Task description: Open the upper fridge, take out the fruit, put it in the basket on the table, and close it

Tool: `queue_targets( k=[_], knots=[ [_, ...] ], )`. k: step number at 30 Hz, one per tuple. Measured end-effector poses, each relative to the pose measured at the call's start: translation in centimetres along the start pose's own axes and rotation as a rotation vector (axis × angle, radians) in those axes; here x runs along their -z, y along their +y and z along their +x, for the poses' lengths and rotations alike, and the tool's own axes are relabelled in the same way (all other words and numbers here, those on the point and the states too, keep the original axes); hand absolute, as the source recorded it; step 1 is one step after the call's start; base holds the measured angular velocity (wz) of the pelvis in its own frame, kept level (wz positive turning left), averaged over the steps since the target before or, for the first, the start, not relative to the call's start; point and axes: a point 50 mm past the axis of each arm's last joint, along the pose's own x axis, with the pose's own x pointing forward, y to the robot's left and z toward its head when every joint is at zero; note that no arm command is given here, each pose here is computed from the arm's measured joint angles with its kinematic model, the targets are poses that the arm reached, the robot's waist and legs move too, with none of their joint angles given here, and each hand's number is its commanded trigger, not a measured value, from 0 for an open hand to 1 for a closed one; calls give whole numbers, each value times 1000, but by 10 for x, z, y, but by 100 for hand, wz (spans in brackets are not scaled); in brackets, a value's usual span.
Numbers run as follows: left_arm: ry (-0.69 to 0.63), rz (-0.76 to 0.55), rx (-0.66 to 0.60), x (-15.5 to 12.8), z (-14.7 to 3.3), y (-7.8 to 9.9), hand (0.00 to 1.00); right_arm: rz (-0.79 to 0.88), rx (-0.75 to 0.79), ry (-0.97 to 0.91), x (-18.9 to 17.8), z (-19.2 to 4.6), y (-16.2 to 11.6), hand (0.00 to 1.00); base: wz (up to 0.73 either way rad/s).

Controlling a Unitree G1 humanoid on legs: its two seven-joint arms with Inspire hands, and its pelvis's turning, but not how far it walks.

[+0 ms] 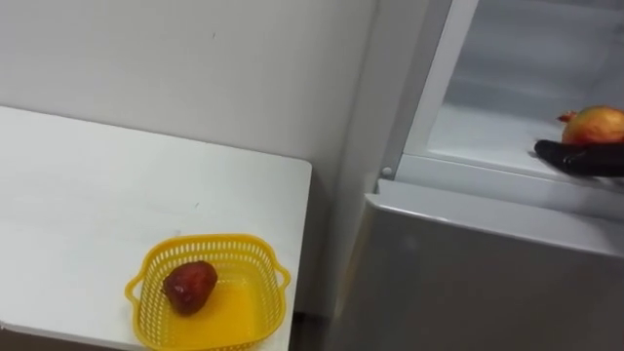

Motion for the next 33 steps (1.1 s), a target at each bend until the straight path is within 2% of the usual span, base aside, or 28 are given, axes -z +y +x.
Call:
queue_targets(
  k=[3,4,5,6,7,33],
  knots=[
    [-4,-1,-3,-1,0,0,0,-5,2,9,3,0,-1,0,0],
    [-4,-2,-6,-1,0,1,0,-6,4,13,4,0,-1,9,0],
    [-3,-2,-12,-1,0,1,0,-7,4,15,5,0,-1,61,0],
    [-3,-1,-13,-1,0,1,0,-7,5,16,5,0,-1,93,0],
    [-3,2,-12,-1,0,0,0,-7,5,15,5,0,-1,100,0],
    [-28,14,-17,-5,0,1,0,-126,18,-39,-3,0,-4,100,0]
  ],
)
